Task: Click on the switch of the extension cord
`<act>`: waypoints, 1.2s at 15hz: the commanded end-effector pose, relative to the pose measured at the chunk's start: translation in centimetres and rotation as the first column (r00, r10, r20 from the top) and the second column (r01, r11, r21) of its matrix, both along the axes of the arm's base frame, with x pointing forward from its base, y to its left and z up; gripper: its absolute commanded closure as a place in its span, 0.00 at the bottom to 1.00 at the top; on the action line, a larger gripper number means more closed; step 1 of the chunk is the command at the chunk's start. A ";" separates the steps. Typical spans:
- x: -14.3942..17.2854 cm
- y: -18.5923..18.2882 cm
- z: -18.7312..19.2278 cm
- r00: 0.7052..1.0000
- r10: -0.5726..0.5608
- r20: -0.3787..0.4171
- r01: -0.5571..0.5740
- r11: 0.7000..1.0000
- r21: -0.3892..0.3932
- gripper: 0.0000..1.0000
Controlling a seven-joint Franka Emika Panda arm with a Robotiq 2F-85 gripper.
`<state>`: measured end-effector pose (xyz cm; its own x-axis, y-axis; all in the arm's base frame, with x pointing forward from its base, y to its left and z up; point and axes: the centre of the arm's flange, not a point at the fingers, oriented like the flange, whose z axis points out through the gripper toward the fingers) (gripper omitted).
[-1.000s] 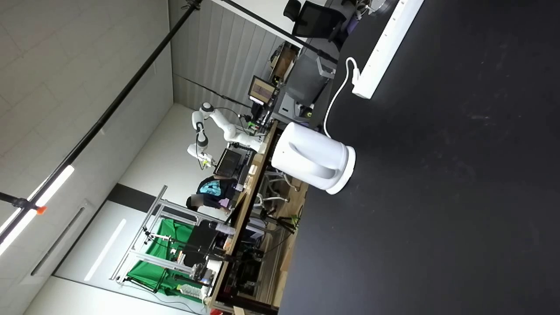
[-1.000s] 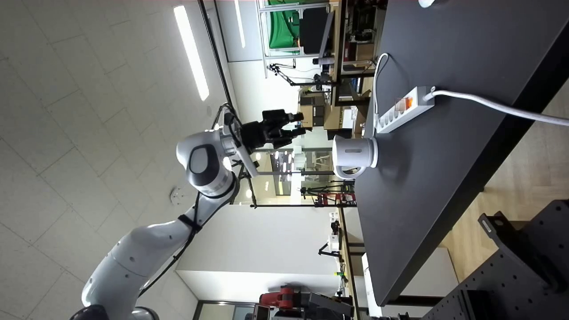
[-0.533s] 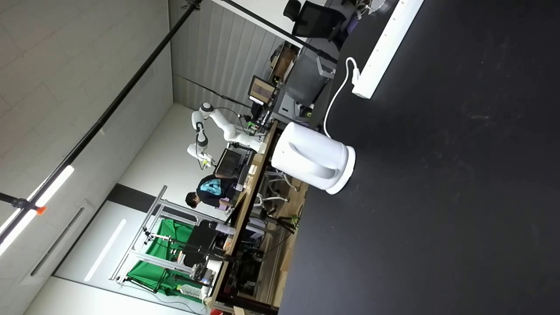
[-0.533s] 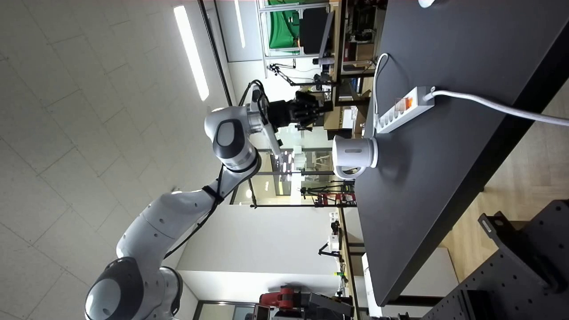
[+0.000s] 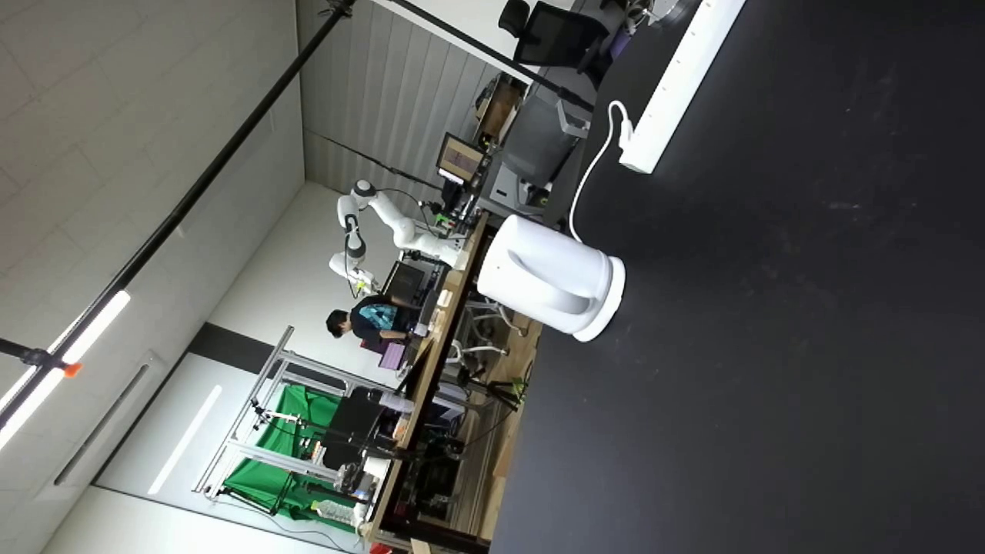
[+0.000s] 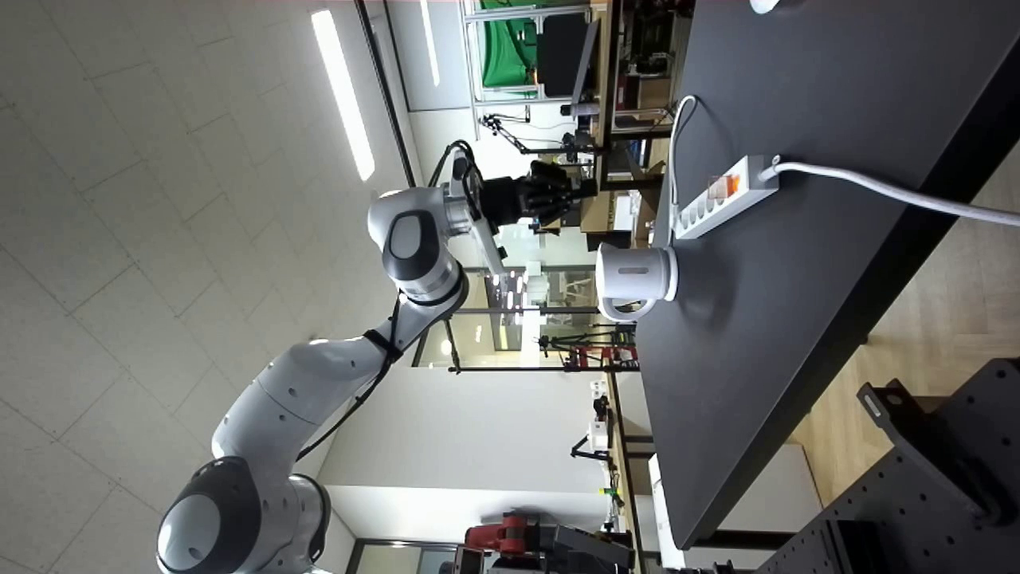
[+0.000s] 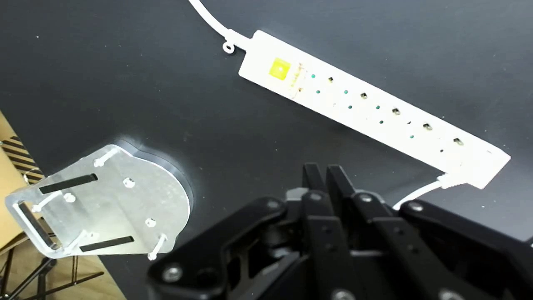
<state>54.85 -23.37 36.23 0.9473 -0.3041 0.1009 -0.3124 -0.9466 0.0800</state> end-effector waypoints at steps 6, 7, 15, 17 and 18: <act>0.2 -3.6 -3.9 0.997 -0.073 -0.040 0.072 0.997 -0.021 1.00; 0.0 -4.6 -5.1 0.995 -0.088 -0.054 0.087 0.996 -0.022 1.00; -2.3 -7.1 -12.8 0.968 -0.181 -0.173 0.196 0.978 0.075 1.00; -2.5 -6.6 -13.7 0.963 -0.193 -0.190 0.213 0.973 0.092 1.00; -2.6 -6.3 -14.1 0.962 -0.194 -0.192 0.216 0.971 0.100 1.00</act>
<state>51.62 -29.79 22.45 0.8797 -0.4663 -0.0935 -0.4617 -0.8845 0.0674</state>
